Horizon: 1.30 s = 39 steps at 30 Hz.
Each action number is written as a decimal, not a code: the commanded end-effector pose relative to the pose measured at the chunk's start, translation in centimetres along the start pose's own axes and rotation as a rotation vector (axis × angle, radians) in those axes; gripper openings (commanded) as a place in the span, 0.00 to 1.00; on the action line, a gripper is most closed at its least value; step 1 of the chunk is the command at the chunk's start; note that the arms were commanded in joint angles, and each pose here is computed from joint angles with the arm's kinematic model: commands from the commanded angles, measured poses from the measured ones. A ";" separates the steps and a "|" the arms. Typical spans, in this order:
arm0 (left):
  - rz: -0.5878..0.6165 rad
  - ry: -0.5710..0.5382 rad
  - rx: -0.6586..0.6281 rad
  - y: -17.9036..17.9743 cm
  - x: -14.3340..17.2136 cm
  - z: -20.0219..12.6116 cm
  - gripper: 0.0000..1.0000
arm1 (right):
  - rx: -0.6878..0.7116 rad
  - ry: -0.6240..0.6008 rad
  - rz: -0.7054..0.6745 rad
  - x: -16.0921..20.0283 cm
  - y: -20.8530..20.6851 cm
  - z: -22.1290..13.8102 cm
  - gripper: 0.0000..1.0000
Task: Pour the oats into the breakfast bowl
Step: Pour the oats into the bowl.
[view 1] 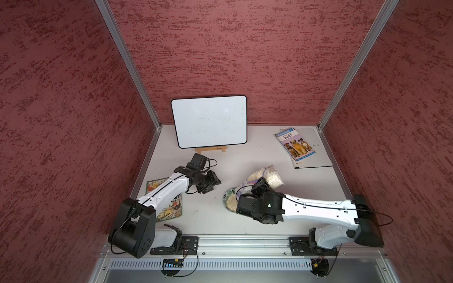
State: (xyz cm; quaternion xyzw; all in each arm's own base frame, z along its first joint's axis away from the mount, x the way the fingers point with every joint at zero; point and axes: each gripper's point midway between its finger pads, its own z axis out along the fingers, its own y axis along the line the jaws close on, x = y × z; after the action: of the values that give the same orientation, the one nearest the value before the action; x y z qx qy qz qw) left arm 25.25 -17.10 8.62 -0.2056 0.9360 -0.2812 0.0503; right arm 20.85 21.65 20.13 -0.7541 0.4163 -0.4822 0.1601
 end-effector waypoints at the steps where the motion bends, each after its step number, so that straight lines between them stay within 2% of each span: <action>1: 0.028 -0.028 0.021 -0.9 -0.6 -0.4 0.55 | 0.123 0.106 0.051 3.0 -2.4 -1.1 0.20; 10: 0.036 -0.046 0.040 -1.4 -1.1 -0.3 0.55 | 0.136 0.085 -0.018 -0.2 -1.7 -0.5 0.20; 14: 0.038 -0.045 0.041 -1.4 -0.9 -0.3 0.55 | 0.127 0.087 -0.040 0.4 -0.9 -0.5 0.20; 17: 0.037 -0.046 0.041 -1.3 -0.7 -0.4 0.55 | 0.142 0.081 -0.002 1.5 -1.5 -1.1 0.20; 21: 0.030 -0.044 0.040 -1.2 -0.5 -0.5 0.55 | 0.137 0.096 -0.022 0.0 -1.2 -0.6 0.20; 26: 0.029 -0.044 0.033 -1.1 -0.3 -0.6 0.55 | 0.171 0.073 0.032 1.4 -2.3 -1.5 0.21; 29: 0.026 -0.039 0.037 -1.2 -0.2 -0.5 0.55 | 0.132 0.092 -0.021 0.2 -1.0 -0.7 0.20; 33: 0.032 -0.041 0.031 -1.3 -0.1 -0.8 0.55 | 0.169 0.081 0.048 1.6 -1.7 -1.5 0.21; 35: 0.026 -0.044 0.034 -1.3 -0.1 -0.7 0.55 | 0.176 0.055 0.006 -0.1 -1.6 -1.0 0.21; 37: 0.026 -0.036 0.036 -1.4 -0.1 -0.6 0.55 | 0.128 0.069 -0.030 -0.2 -0.8 -0.8 0.19; 39: 0.034 -0.034 0.029 -1.5 0.0 -0.7 0.55 | 0.149 0.053 0.022 0.5 -1.7 -1.4 0.20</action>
State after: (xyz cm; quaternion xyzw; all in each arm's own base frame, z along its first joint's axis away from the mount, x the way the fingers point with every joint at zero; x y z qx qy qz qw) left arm 25.61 -17.63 9.34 -0.1998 0.9337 -0.2890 0.0684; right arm 19.88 22.27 18.11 -0.7655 0.3839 -0.4908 0.1605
